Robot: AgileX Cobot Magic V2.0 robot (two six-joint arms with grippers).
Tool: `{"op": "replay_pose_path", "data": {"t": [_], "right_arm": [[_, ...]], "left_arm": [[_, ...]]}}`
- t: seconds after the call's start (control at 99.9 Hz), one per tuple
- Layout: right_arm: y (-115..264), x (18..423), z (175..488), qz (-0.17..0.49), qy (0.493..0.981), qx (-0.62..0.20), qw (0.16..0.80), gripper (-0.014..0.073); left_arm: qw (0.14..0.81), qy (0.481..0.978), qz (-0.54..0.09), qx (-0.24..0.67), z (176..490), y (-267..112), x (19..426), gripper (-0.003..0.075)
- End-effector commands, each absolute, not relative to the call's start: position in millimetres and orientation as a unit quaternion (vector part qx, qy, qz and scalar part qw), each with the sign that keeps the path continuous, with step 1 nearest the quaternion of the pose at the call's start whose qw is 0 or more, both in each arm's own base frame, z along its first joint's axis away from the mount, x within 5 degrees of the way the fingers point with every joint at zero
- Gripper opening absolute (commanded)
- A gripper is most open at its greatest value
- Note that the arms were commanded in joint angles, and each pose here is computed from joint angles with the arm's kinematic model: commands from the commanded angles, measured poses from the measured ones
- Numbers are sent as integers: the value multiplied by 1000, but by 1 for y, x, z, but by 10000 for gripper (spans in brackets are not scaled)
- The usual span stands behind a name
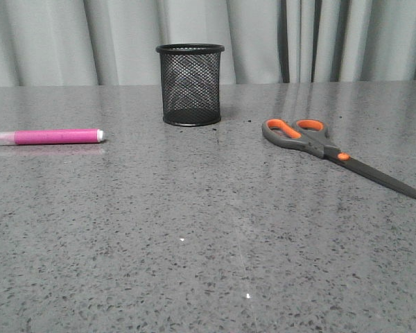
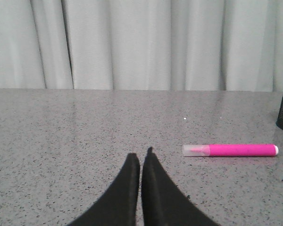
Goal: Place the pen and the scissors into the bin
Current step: 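Move the left gripper toward the pink marker pen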
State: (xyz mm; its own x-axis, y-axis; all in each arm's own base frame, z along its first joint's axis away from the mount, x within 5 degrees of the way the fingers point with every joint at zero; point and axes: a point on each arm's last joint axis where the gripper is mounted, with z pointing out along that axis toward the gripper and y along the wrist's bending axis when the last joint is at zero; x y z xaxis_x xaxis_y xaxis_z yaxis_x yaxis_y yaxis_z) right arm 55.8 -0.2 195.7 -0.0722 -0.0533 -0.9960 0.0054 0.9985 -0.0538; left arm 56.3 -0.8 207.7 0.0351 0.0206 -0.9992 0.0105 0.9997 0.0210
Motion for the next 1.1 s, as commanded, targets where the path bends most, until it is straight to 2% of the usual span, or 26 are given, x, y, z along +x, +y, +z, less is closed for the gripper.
{"op": "replay_pose_path", "data": {"t": [0.0, 0.22, 0.39, 0.5, 0.72, 0.941, 1.091], "right_arm": [[-1, 55, 201, -13, 696, 0, 718, -58], [-1, 55, 207, 61, 666, 73, 740, -58], [-6, 53, 216, 158, 617, 180, 750, -57], [-2, 52, 223, 175, 634, 170, 734, -56], [6, 59, 250, 157, 698, 115, 689, -56], [12, 88, 290, 122, 791, 51, 597, -56], [15, 116, 318, 113, 825, 15, 553, -57]], "left_arm": [[740, 673, -19, -12, 201, 0, 55, -19], [728, 665, -126, -112, 201, 0, 55, -19], [711, 644, -209, -190, 203, 1, 55, -19], [704, 632, -241, -214, 209, 0, 54, -19], [715, 640, -231, -160, 248, -6, 50, -20], [666, 730, -144, -54, 302, -12, 67, -19], [622, 773, -124, -26, 331, -15, 88, -19]]}}
